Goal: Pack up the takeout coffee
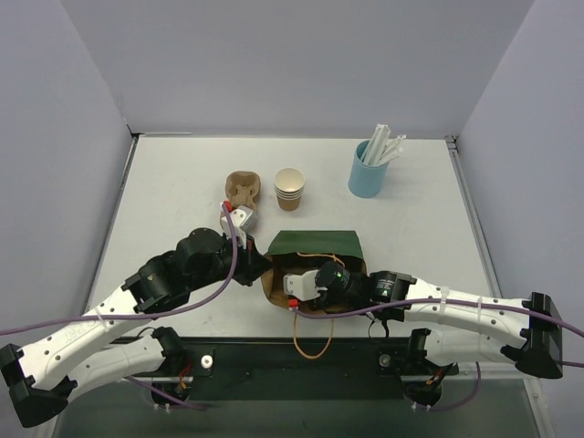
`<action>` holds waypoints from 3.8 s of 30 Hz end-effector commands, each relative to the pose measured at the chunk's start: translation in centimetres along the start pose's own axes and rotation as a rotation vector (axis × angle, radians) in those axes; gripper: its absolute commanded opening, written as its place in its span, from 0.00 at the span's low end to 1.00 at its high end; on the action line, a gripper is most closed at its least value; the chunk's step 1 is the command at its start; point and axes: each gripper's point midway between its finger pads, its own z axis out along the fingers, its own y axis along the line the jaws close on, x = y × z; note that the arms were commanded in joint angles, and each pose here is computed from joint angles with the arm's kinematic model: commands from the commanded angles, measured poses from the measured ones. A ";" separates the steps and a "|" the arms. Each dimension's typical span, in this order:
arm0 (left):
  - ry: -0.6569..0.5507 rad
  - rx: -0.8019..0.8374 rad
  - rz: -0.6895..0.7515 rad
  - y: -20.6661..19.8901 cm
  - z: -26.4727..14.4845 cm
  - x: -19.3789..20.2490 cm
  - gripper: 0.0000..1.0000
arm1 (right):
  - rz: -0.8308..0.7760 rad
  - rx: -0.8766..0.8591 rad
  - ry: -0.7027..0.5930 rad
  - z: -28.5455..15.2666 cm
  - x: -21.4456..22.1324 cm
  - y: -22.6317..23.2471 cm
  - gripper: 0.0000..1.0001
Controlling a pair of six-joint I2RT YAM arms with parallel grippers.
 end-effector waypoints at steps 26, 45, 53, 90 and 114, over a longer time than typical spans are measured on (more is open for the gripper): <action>-0.015 -0.020 0.053 -0.5 -0.5 -2.3 0.00 | 0.019 0.039 0.111 -1.0 1.8 -0.7 0.43; -0.013 0.022 0.059 -2.1 0.2 -3.0 0.00 | 0.051 0.012 0.137 -0.8 3.6 1.1 0.42; 0.002 0.057 0.057 -3.0 0.5 -2.7 0.00 | 0.081 0.044 0.124 -0.1 3.8 0.8 0.42; 0.028 0.079 0.066 -3.6 0.6 -2.2 0.00 | 0.191 0.104 0.089 2.5 4.4 1.1 0.42; 0.020 0.068 0.050 -3.7 1.3 -2.7 0.00 | 0.221 0.062 0.110 4.0 6.0 1.9 0.48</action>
